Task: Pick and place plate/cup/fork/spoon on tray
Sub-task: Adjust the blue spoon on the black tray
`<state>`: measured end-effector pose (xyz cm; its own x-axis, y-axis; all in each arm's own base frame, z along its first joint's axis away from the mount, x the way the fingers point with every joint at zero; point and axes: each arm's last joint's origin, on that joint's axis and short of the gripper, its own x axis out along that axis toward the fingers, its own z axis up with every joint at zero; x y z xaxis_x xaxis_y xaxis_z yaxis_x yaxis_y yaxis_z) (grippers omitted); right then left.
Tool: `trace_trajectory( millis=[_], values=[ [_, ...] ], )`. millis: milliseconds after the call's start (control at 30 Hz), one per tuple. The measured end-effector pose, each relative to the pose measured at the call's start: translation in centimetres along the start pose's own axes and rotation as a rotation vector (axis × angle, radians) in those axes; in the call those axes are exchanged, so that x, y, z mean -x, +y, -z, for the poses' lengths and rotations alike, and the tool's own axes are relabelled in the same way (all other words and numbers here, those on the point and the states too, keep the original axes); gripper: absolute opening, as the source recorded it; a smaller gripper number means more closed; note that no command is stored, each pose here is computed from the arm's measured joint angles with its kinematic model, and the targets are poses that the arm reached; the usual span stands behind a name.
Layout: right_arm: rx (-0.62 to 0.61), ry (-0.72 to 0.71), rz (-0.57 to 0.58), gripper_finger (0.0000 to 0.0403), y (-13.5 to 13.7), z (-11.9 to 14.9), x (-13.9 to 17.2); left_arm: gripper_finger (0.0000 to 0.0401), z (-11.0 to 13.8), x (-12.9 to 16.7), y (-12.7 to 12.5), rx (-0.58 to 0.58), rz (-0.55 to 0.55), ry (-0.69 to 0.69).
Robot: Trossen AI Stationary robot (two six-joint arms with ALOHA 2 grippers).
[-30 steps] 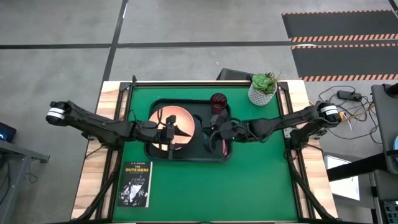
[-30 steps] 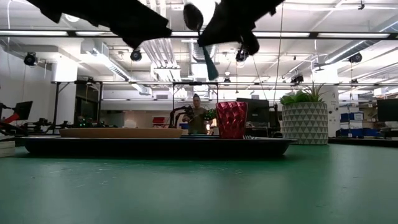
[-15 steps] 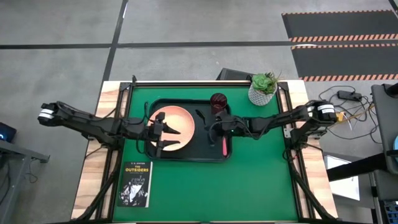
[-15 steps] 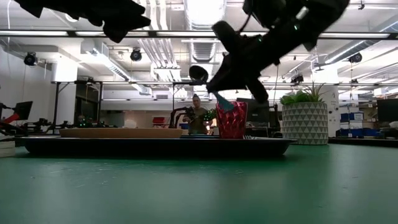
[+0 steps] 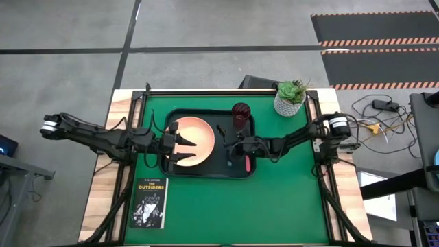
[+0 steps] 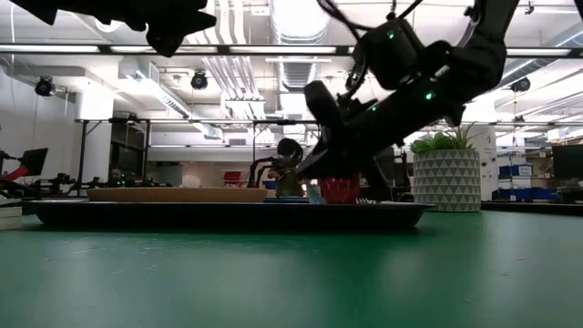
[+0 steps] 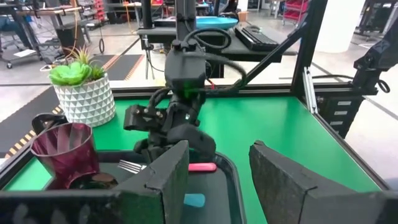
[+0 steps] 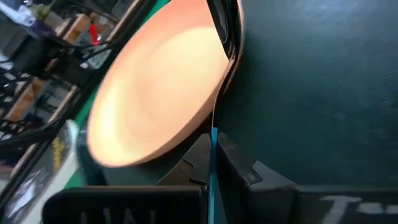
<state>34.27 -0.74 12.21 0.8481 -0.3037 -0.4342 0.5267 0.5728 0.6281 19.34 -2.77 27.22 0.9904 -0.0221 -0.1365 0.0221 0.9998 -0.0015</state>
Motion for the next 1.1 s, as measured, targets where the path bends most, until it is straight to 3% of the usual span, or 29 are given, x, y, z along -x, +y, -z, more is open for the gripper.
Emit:
trace_trajectory(
  millis=[600, 933, 1100],
  values=[
    [0.023, 0.004, 0.042, 0.0012, -0.2, 1.0, -1.2, 0.015, 0.1, -0.1, 0.0, -0.001, 0.0, 0.003],
    [0.025, -0.01, 0.061, 0.0078, -0.2, 0.9, -1.2, 0.015, 0.0, -0.1, 0.0, 0.0, 0.0, 0.002],
    [0.037, -0.001, 0.045, 0.009, 0.1, 0.6, -0.8, 0.015, 0.1, -0.1, 0.0, 0.0, 0.0, 0.003]
  ],
)
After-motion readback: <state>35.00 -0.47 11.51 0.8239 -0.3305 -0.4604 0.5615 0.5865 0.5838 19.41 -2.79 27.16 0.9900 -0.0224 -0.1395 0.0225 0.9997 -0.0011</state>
